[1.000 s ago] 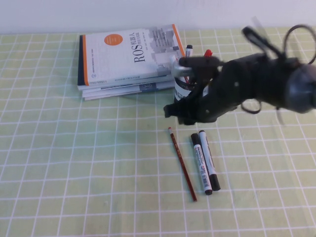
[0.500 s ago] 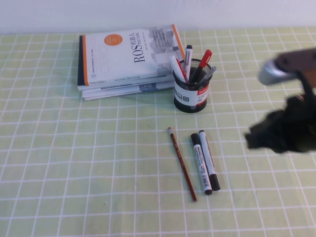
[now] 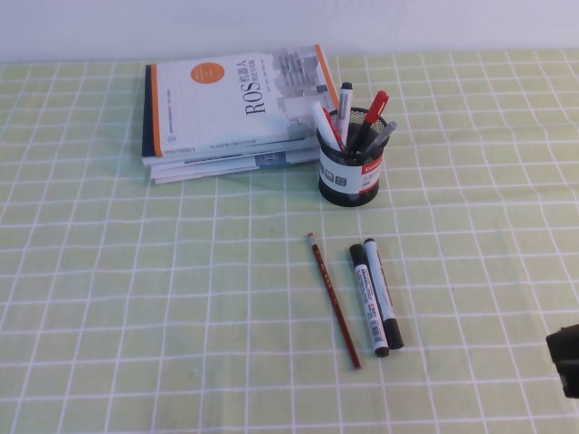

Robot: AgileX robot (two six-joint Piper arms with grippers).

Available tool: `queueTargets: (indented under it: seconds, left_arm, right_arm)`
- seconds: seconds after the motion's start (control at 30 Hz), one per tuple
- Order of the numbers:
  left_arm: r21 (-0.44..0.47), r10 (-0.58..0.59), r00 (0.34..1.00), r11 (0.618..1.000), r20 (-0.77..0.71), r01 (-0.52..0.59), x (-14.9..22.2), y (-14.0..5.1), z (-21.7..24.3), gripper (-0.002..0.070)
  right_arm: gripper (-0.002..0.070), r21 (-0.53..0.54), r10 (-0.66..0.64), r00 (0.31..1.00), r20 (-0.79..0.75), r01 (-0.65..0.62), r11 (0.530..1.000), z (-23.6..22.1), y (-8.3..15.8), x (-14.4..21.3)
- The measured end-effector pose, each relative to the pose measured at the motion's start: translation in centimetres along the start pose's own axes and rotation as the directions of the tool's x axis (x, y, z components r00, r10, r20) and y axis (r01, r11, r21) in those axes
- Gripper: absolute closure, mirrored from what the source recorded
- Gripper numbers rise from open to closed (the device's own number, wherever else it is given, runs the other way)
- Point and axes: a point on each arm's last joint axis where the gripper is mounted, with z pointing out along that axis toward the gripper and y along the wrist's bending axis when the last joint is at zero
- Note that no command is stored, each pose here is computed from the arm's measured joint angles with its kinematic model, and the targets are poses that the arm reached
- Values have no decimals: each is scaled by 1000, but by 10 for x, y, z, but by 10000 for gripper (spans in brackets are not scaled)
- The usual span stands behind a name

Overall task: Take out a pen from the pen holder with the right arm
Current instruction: 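Take a marker out of the pen holder and lay it on the table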

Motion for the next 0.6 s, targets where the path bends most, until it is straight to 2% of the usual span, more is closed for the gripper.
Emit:
queueTargets:
  seconds: [0.17,0.33,0.43,0.6]
  left_arm:
    - [0,0,1000,1000,0,0,0,0,0,680]
    - [0,0,1000,1000,0,0,0,0,0,680]
    - [0,0,1000,1000,0,0,0,0,0,680]
    - [0,0,1000,1000,0,0,0,0,0,680]
  right_arm:
    - [688,58,-46,998,52,43,997,2,-7,0]
    - [688,104,3,976,219,-26,994,10,-32,19]
    - [688,147,11,941,337,-64,987,21,-51,42]
    - [688,207,22,844,536,-156,966,37,-75,89]
